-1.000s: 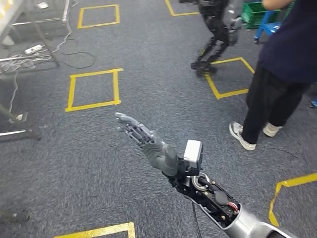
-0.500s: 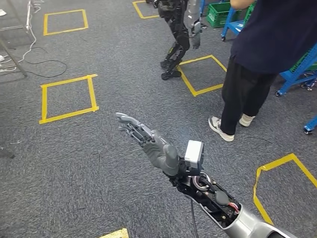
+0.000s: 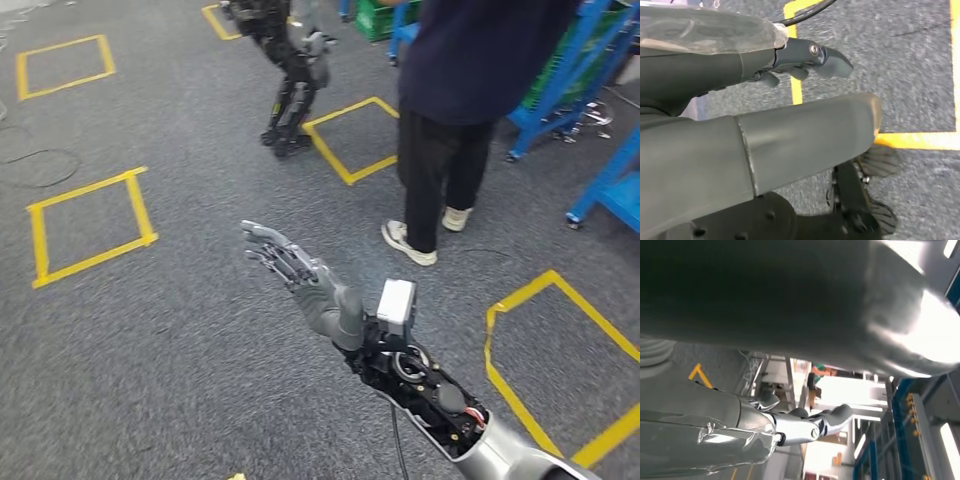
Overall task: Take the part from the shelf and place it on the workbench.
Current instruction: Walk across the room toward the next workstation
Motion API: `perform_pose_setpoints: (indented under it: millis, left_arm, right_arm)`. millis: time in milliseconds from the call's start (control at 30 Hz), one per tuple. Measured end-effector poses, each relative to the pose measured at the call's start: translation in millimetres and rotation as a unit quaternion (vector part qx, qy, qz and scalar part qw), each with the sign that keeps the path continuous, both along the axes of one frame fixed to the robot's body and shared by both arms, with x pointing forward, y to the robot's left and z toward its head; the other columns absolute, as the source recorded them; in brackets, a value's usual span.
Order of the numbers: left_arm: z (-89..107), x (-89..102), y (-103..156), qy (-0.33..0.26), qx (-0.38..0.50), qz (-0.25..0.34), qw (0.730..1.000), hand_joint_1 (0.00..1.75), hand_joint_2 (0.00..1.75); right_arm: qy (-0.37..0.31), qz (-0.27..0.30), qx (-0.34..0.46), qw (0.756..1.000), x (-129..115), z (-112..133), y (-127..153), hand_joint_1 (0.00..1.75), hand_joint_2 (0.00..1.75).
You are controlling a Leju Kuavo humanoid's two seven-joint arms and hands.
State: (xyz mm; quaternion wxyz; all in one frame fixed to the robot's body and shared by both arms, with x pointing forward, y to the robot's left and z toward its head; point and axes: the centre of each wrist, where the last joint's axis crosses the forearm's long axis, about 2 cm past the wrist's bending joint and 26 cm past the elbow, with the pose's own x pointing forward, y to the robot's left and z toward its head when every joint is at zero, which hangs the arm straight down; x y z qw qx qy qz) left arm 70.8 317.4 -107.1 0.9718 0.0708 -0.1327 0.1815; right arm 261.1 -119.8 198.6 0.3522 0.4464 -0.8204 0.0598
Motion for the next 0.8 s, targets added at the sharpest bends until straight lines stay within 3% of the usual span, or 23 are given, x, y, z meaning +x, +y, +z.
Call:
perform_pose_setpoints:
  millis: [800]
  left_arm:
    - [-0.3, -1.7, -0.9, 0.004, 0.005, 0.008, 1.000, 0.00, 0.00]
  right_arm:
    - [0.007, -0.014, 0.012, 1.000, 3.3, -2.6, -8.5, 0.00, 0.00]
